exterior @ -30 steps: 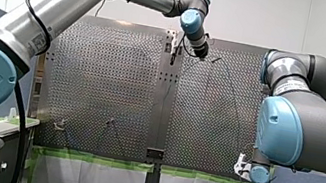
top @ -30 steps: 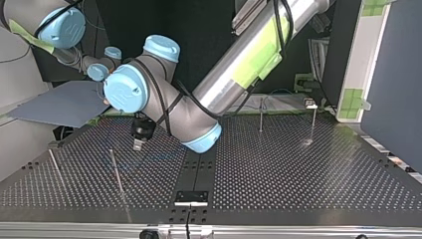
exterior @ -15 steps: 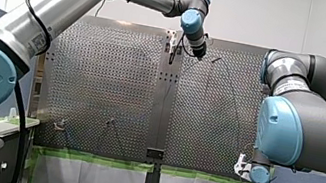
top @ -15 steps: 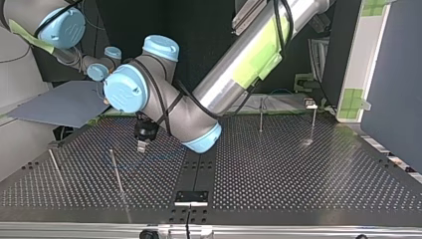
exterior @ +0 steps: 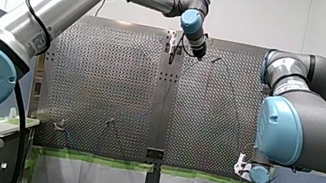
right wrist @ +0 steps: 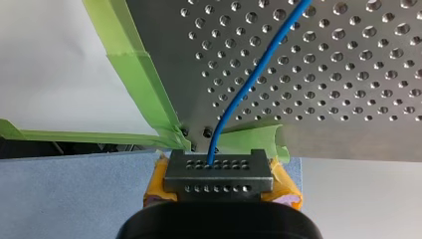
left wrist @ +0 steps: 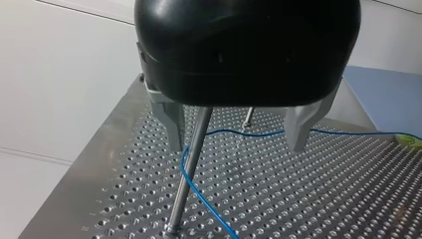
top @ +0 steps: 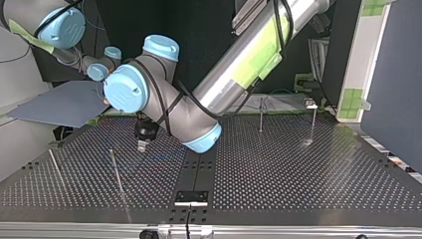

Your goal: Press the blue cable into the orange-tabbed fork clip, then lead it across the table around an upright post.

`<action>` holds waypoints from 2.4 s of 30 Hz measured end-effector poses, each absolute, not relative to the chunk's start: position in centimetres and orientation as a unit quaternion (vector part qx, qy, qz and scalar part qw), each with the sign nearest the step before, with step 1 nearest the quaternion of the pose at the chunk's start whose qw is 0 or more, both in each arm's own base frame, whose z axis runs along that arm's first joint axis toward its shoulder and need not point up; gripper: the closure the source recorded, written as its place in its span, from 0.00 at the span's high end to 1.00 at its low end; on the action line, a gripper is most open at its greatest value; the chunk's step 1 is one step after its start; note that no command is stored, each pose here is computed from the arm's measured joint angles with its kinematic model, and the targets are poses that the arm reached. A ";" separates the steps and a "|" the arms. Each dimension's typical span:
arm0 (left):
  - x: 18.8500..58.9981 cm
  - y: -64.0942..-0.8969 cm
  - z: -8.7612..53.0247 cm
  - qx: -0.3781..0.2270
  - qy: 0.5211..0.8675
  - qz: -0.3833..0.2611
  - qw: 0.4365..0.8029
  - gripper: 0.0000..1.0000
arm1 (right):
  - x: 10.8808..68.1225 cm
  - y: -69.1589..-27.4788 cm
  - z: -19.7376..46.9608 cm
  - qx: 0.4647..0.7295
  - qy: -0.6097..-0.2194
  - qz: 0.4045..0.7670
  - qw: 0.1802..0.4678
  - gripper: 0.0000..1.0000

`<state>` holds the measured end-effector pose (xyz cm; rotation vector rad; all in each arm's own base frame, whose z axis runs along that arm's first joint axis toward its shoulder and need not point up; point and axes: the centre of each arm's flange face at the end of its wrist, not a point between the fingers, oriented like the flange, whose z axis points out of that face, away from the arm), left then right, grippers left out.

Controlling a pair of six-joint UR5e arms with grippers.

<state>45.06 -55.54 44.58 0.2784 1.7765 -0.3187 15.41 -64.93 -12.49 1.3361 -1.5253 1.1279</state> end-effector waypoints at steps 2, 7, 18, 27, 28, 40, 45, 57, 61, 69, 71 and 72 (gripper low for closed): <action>44.9 -55.5 44.4 0.122 0.774 -0.136 0.607 1.00 | 15.4 -64.9 -12.5 0.528 -0.603 0.446 0.399 0.00; 44.0 -55.1 43.9 0.128 0.786 -0.123 0.592 1.00 | 15.4 -64.9 -12.5 0.528 -0.603 0.446 0.399 0.00; 42.5 -53.1 46.4 0.103 0.768 -0.149 0.614 1.00 | 15.4 -64.9 -12.5 0.528 -0.603 0.446 0.399 0.00; 41.2 -51.6 48.6 0.063 0.748 -0.194 0.632 1.00 | 15.5 -64.9 -12.4 0.529 -0.601 0.448 0.397 0.00; 41.0 -51.3 49.0 0.057 0.745 -0.200 0.634 1.00 | 15.6 -64.9 -12.4 0.530 -0.601 0.448 0.397 0.00; 38.6 -48.9 51.9 0.011 0.708 -0.253 0.659 1.00 | 15.6 -64.9 -12.4 0.530 -0.601 0.448 0.397 0.00; 37.6 -47.7 53.0 -0.008 0.692 -0.274 0.668 1.00 | 15.6 -64.9 -12.4 0.530 -0.600 0.449 0.396 0.00; 34.8 -44.9 55.2 -0.032 0.648 -0.315 0.693 1.00 | 15.7 -64.9 -12.5 0.532 -0.599 0.450 0.395 0.00; 34.7 -44.6 54.3 -0.035 0.643 -0.318 0.696 1.00 | 15.7 -64.9 -12.4 0.532 -0.599 0.450 0.395 0.00; 36.1 -45.2 49.5 -0.040 0.656 -0.310 0.687 1.00 | 15.8 -64.9 -12.4 0.534 -0.597 0.451 0.393 0.00; 36.6 -45.5 47.9 -0.041 0.661 -0.309 0.682 1.00 | 15.9 -64.9 -12.4 0.536 -0.596 0.451 0.393 0.00; 36.8 -45.6 47.2 -0.042 0.664 -0.309 0.680 1.00 | 16.0 -64.9 -12.4 0.536 -0.596 0.451 0.393 0.00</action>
